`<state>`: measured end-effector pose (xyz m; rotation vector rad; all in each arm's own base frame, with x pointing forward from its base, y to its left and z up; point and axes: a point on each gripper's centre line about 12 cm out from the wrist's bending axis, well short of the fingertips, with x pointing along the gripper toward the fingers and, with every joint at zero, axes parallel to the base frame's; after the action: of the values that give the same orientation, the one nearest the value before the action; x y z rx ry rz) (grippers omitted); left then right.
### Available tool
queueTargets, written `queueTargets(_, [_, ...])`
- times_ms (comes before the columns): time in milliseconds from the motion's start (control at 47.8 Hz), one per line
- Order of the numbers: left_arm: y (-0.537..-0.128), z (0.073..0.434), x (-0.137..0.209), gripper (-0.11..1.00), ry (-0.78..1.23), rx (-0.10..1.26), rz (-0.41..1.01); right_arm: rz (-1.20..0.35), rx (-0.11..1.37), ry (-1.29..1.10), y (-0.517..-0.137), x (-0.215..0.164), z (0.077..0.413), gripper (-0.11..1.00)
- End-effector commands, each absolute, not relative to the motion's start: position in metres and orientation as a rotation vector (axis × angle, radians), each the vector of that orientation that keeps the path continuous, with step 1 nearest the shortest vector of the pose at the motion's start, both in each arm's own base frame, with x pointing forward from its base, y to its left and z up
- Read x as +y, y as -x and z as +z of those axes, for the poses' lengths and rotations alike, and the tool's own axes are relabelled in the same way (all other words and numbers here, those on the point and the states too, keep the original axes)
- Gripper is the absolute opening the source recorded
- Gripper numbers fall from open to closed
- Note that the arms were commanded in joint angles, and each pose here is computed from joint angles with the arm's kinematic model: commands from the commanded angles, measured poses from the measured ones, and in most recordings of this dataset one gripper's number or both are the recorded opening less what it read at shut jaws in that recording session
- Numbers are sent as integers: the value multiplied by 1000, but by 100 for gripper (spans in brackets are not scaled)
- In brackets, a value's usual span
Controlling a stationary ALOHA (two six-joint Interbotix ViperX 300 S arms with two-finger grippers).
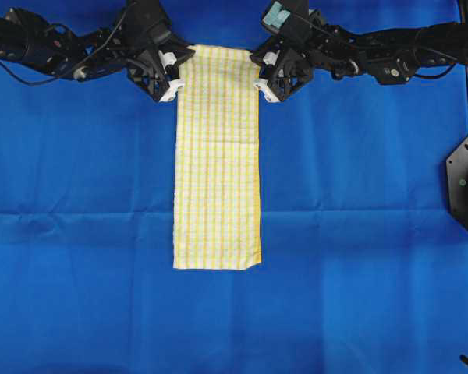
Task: Fold the yellow towel.
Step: 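Fold the top end down toward the bottom end with both grippers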
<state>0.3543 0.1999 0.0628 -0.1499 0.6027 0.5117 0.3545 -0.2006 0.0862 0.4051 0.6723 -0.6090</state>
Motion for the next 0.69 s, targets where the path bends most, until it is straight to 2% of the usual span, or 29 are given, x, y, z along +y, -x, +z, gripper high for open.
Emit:
queueTargets(0, [-352,66,202,5,150,603,519,-620,628,-399,-358,-207,98,4])
queueTargets(209, [-355,78,204,5,137,574,519,-626,596,-399,-356,-209,110,4])
queueTargets(523, [-355,124,208,5,62,479,519,-634,527,-385,-351,-213,139,4])
queueTargets(669, [-354,127,206,5,53,483,515,-633,523,-385,-350,-212,142,4])
